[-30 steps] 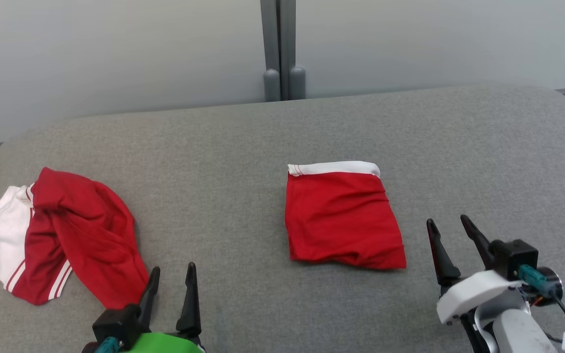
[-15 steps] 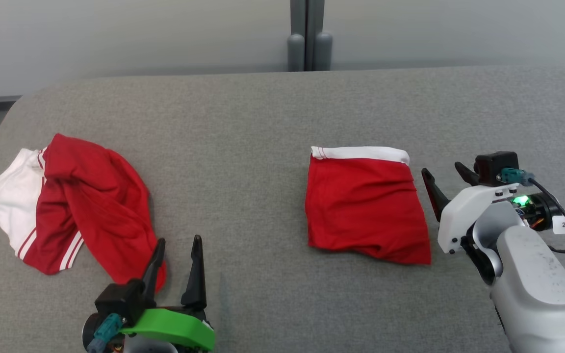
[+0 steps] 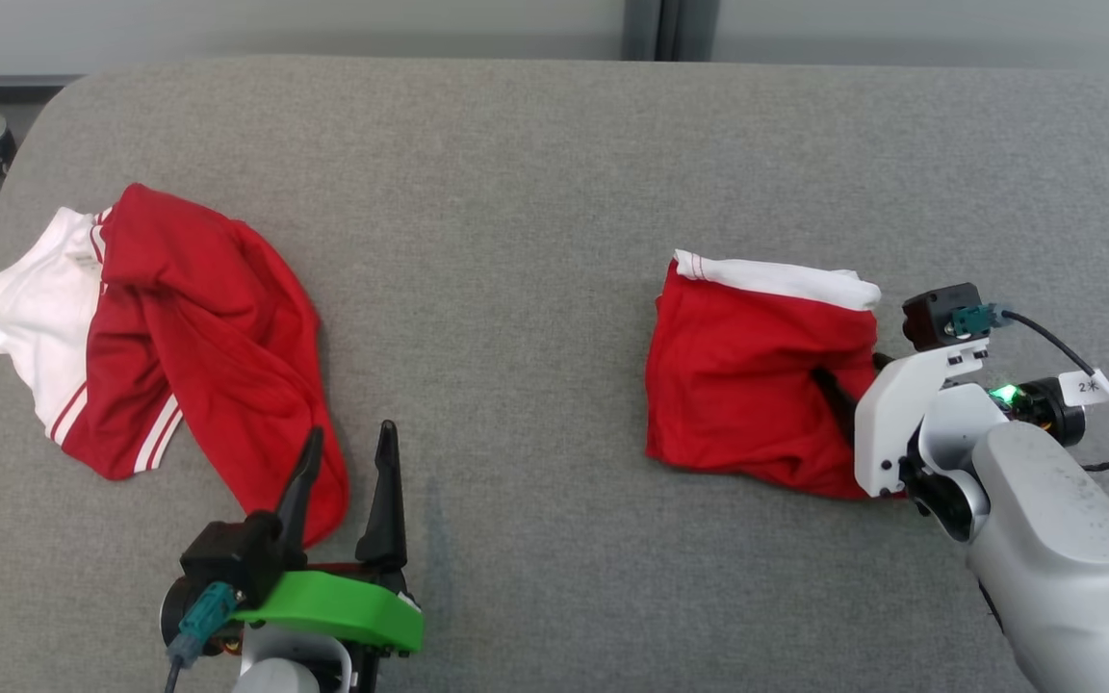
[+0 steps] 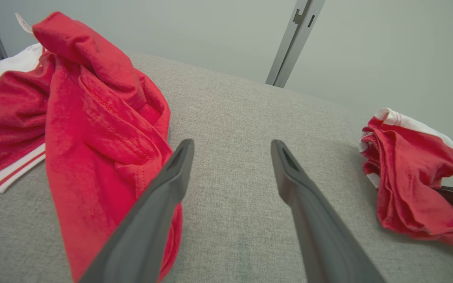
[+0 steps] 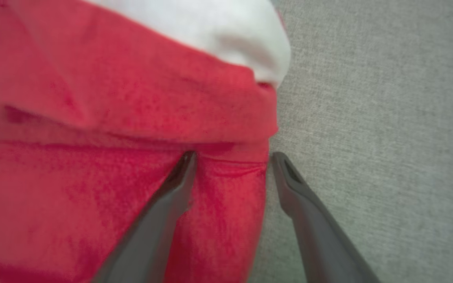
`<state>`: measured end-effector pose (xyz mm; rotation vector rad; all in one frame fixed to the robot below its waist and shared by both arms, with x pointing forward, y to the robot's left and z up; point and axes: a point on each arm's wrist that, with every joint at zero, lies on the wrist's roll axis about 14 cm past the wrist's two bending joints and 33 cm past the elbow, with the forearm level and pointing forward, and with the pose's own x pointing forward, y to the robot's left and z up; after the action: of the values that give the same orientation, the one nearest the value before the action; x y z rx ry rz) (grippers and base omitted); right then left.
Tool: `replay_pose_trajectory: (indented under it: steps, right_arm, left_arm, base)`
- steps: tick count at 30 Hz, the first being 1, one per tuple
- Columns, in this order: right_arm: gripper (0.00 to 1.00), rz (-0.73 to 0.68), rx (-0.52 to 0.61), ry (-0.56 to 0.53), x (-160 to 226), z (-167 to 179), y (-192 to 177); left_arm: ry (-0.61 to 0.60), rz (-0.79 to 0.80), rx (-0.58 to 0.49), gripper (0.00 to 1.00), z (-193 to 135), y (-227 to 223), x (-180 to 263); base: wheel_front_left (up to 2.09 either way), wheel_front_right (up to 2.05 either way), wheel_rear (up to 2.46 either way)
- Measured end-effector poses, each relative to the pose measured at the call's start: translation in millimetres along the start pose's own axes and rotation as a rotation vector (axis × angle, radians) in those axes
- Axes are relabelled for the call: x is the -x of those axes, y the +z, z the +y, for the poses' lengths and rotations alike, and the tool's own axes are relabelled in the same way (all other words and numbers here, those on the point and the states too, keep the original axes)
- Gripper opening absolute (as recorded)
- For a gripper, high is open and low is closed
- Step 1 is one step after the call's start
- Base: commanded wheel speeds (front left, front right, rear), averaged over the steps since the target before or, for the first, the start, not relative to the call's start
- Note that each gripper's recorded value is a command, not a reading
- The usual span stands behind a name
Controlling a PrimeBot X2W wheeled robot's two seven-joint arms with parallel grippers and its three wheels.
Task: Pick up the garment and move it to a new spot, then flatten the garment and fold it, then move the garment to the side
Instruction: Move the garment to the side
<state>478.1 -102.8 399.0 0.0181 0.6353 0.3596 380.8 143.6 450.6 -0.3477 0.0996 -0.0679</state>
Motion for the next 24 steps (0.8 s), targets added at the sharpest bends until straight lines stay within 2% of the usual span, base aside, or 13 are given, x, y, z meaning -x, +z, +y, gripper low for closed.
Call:
replay_pose_trajectory:
  steps: [1, 2, 5, 6, 12, 18, 24]
  right_arm:
    - [0.38, 0.006, -0.006, 0.008, -2.6, 1.5, -0.6]
    - [0.33, 0.012, -0.008, 0.013, -4.2, 2.3, -1.9]
    - [0.04, 0.024, -0.006, 0.024, -8.7, 3.2, -3.1]
    - [0.00, 0.022, -0.006, 0.026, -9.8, 3.3, -2.5]
    - [0.00, -0.050, -0.005, 0.011, -8.0, -6.4, 7.6]
    - [0.00, -0.127, -0.004, -0.097, 8.2, -53.2, 20.4]
    - [0.00, -0.194, -0.038, -0.245, 39.4, -112.7, 24.6]
  left_arm:
    - [0.003, 0.005, 0.000, 1.00, 1.2, -1.6, -0.5]
    - [0.005, 0.008, 0.000, 1.00, 1.7, -2.8, -0.9]
    - [0.002, 0.013, -0.001, 1.00, 1.4, -4.3, -4.7]
    - [-0.003, 0.013, -0.002, 1.00, 0.3, -4.3, -6.8]
    - [-0.050, 0.020, -0.018, 1.00, -11.6, -7.3, -17.3]
    - [-0.137, 0.012, -0.026, 1.00, -36.0, -7.3, -35.4]
    - [-0.272, 0.030, -0.048, 1.00, -75.4, -18.8, -55.0]
  base:
    - [0.00, 0.00, 0.00]
    - [0.00, 0.00, 0.00]
    - [0.00, 0.00, 0.00]
    - [0.00, 0.00, 0.00]
    - [0.00, 0.00, 0.00]
    - [0.00, 0.00, 0.00]
    - [0.00, 0.00, 0.00]
